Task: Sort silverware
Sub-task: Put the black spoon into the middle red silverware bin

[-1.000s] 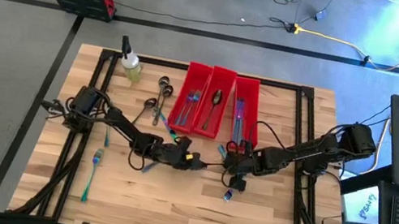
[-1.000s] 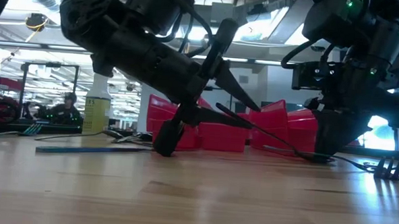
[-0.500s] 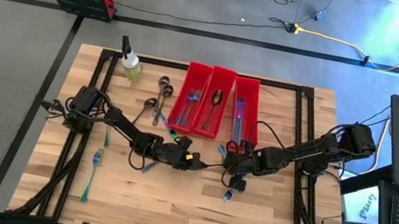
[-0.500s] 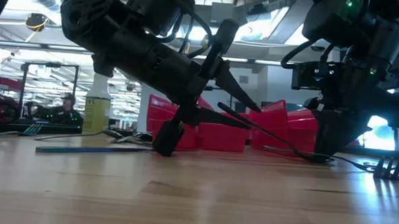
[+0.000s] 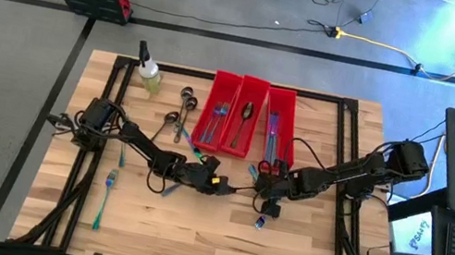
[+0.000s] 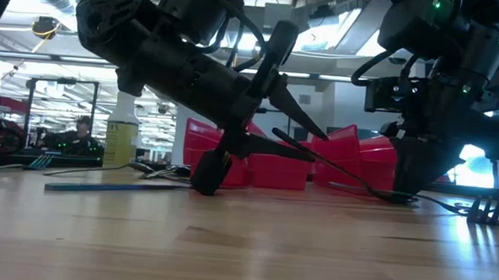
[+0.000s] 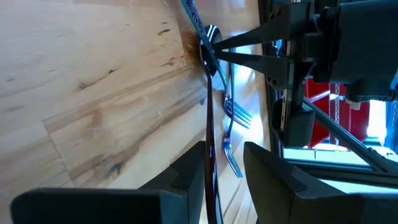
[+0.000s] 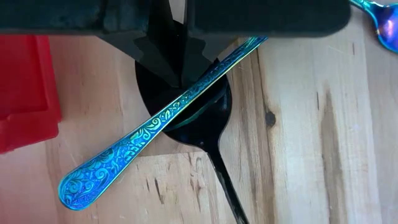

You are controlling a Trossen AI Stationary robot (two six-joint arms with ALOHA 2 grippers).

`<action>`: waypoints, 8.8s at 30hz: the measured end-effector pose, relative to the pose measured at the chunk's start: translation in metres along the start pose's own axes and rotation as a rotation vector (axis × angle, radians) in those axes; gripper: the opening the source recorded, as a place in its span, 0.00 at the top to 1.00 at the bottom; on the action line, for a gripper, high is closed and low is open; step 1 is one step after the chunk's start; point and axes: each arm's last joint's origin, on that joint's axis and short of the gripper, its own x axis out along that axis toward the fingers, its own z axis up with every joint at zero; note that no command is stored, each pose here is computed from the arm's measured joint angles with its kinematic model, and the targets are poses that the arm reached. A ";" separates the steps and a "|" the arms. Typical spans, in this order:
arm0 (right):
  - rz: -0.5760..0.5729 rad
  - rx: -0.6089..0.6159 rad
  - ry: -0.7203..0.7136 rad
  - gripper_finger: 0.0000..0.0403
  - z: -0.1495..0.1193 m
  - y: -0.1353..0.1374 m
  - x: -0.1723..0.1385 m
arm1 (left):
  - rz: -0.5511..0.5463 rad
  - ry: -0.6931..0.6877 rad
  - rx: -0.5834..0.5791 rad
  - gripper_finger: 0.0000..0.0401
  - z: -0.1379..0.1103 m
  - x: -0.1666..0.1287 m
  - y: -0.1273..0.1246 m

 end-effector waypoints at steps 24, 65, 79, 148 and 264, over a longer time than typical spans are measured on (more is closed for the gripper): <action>0.000 -0.001 0.000 1.00 0.000 0.000 0.000 | -0.006 -0.039 0.026 0.96 0.000 0.000 0.000; 0.000 -0.003 0.000 1.00 0.000 0.000 0.000 | 0.000 -0.034 -0.023 0.90 0.004 0.001 0.000; 0.006 -0.004 0.001 1.00 0.000 0.000 0.000 | -0.002 -0.049 0.015 0.99 0.003 0.000 0.000; 0.145 0.159 -0.432 0.59 0.005 -0.027 -0.139 | 0.326 -0.252 0.603 1.00 0.014 -0.066 -0.041; 0.415 0.129 -0.341 0.59 0.003 -0.019 -0.140 | 0.224 -0.738 -0.773 0.99 0.121 0.025 -0.083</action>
